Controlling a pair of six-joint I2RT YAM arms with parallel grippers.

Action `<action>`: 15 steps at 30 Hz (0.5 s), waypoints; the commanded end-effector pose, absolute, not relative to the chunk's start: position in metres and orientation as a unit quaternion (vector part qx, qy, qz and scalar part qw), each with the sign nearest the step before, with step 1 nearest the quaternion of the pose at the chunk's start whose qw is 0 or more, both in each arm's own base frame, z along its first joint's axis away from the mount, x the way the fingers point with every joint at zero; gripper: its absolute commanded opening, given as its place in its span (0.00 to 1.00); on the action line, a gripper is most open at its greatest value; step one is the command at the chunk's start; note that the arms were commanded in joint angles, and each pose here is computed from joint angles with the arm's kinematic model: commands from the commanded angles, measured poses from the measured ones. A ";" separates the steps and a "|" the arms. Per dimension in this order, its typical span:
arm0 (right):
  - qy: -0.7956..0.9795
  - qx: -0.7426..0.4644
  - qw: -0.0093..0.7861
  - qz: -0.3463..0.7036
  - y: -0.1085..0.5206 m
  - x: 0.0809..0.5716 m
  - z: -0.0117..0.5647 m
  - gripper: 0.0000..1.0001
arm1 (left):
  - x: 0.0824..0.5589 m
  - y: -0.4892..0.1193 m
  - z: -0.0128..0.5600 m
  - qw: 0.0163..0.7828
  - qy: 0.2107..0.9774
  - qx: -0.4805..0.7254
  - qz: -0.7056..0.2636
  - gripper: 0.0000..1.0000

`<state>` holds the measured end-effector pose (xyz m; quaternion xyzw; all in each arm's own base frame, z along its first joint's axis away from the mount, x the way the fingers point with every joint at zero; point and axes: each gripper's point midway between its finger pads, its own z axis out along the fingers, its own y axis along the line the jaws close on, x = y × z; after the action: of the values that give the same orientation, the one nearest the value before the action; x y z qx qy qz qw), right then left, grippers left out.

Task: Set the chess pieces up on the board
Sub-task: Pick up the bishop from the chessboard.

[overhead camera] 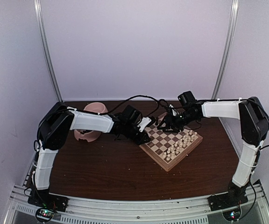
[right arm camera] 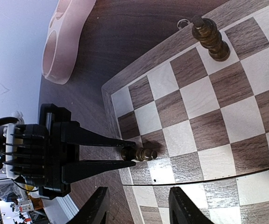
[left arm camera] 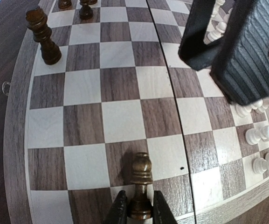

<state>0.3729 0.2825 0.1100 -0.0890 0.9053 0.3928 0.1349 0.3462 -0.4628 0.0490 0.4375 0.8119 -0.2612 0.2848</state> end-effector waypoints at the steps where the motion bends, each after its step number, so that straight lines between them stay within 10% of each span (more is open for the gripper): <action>1: 0.906 -0.096 0.141 0.388 0.286 0.376 0.111 0.46 | 0.334 -0.452 0.042 0.264 0.818 0.444 -0.252 0.15; 15: 0.896 -0.092 0.159 0.404 0.283 0.372 0.124 0.48 | 0.339 -0.452 0.070 0.321 0.801 0.427 -0.269 0.10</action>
<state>0.3713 0.2827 0.1088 -0.0869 0.9041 0.3961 0.1349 0.3363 -0.4503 0.0502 0.4348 0.8094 -0.2629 0.2943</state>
